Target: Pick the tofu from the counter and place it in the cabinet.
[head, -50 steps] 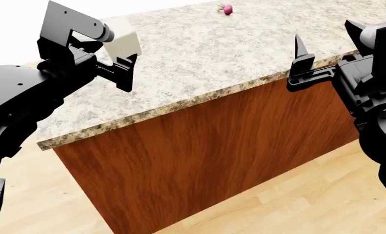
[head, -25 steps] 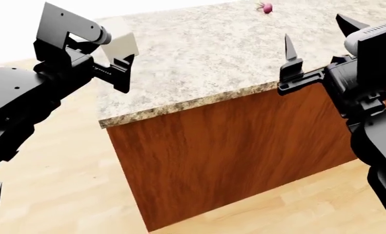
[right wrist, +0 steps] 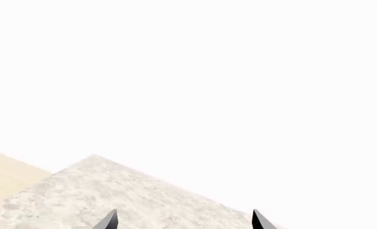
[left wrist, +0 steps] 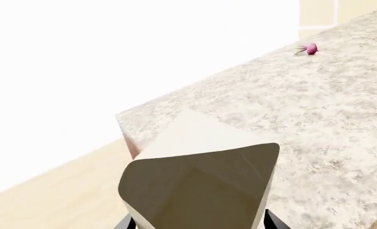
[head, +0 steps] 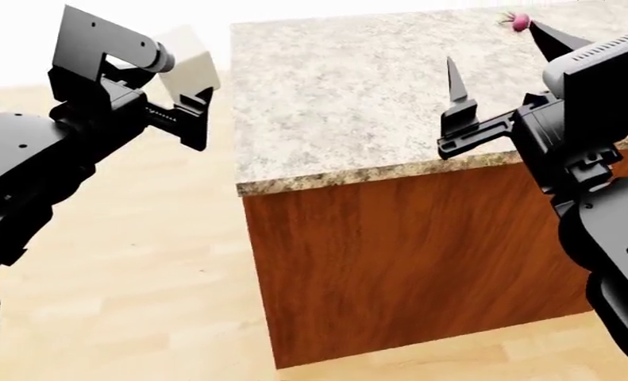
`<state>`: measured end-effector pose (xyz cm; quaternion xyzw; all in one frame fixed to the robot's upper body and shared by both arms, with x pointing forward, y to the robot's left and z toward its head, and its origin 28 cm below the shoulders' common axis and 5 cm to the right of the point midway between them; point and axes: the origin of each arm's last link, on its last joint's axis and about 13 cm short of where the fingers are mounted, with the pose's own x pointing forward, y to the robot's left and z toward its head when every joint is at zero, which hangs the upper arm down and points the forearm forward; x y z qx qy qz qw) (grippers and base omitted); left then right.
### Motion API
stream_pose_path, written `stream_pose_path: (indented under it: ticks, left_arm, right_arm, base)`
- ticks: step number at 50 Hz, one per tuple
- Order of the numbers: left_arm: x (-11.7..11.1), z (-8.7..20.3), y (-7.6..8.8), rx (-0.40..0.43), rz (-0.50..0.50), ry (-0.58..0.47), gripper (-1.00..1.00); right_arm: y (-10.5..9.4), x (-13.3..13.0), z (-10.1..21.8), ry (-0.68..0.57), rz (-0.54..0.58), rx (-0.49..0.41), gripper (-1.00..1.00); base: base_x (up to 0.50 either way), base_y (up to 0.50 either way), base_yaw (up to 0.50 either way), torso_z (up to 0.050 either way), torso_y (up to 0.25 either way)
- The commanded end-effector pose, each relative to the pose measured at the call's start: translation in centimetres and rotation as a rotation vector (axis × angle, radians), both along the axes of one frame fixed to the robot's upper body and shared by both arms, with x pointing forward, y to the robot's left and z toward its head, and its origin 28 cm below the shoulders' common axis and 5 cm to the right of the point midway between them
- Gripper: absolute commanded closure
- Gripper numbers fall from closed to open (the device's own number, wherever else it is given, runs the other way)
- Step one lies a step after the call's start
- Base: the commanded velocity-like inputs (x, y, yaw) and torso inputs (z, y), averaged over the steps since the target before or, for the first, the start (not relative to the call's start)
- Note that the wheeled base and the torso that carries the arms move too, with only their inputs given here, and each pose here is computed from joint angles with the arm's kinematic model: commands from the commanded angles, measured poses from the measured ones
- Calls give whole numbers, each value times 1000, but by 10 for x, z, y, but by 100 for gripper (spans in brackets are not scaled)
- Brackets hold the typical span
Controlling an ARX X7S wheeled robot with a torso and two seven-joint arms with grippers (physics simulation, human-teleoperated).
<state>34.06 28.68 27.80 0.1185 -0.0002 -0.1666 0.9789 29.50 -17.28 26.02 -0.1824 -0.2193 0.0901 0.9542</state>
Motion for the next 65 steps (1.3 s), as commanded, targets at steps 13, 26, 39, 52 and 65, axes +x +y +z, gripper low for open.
stream_pose_path:
  ticks: [13, 26, 39, 52, 65]
  left_arm:
    - [4, -6, 1, -36, 20, -9, 100]
    - [10, -9, -1, -45, 28, -13, 100]
    - [12, -12, 1, -62, 53, -25, 100]
    - [14, -24, -1, -80, 67, -35, 100]
    - [15, -29, -5, -87, 73, -47, 100]
  right_arm:
    - [6, 5, -3, 2, 10, 39, -100]
    - [10, 9, -7, 2, 11, 68, -100]
    - [15, 12, -7, -10, 25, 70, -100]
    - [21, 13, -6, -14, 32, 87, -100]
    - [36, 17, 3, -42, 51, 131, -100]
  base:
    - [0, 0, 500, 0, 0]
    - [-1, -22, 500, 0, 0]
    - [2, -73, 497, 0, 0]
    - [12, -110, 489, 0, 0]
    - [26, -135, 482, 0, 0]
